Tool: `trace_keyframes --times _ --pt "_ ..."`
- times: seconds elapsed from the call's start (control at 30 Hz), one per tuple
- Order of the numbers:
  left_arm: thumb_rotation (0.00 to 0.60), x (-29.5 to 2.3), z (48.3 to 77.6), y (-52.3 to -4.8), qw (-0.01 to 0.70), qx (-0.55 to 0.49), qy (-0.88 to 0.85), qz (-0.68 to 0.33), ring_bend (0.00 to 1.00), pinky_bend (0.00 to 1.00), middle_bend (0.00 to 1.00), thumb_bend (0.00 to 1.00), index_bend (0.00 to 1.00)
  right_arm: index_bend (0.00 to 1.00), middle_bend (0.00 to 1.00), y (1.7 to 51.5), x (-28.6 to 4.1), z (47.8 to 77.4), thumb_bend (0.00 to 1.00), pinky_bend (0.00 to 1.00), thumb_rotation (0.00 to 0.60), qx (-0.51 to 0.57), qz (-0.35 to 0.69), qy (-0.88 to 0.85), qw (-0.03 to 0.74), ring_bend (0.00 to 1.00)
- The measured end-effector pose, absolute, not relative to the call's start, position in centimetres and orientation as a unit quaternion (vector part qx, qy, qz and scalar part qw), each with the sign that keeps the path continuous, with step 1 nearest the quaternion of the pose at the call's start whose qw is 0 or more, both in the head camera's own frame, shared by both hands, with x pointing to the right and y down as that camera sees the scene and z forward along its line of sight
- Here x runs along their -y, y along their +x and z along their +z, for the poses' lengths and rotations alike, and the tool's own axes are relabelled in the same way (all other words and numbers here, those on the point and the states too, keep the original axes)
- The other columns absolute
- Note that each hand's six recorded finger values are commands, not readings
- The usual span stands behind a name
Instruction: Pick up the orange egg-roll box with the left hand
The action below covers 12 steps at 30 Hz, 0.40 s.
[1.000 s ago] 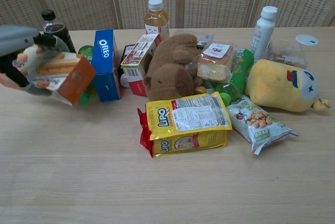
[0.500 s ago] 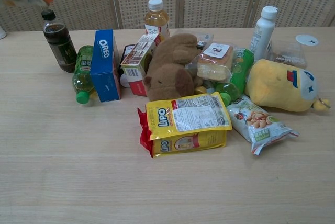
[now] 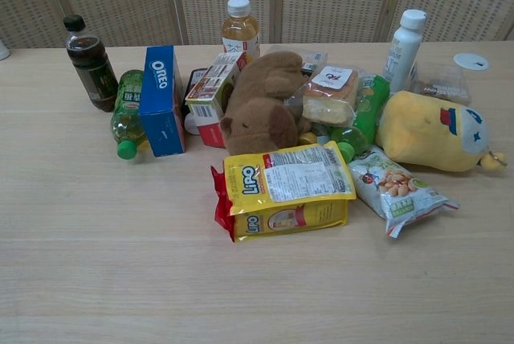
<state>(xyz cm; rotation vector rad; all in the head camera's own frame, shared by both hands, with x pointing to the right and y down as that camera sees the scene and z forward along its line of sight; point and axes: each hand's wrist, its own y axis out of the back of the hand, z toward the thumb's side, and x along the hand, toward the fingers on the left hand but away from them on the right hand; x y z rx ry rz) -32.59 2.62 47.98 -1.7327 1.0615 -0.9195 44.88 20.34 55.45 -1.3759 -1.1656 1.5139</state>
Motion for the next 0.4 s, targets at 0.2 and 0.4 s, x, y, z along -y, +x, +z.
trace_keyframes --times 0.2,0.4 --pt "0.600 -2.5 48.0 -32.1 0.443 -0.423 -0.700 -0.368 0.85 0.87 0.63 0.22 0.58 0.00 0.03 45.1 -20.3 55.8 0.00 0.00 0.363 0.457 0.596 -0.539 0.382 0.05" --pt "0.600 -2.2 47.9 -31.9 0.445 -0.424 -0.698 -0.367 0.85 0.87 0.63 0.22 0.58 0.00 0.03 44.7 -19.9 56.7 0.00 0.00 0.355 0.452 0.596 -0.545 0.378 0.05"
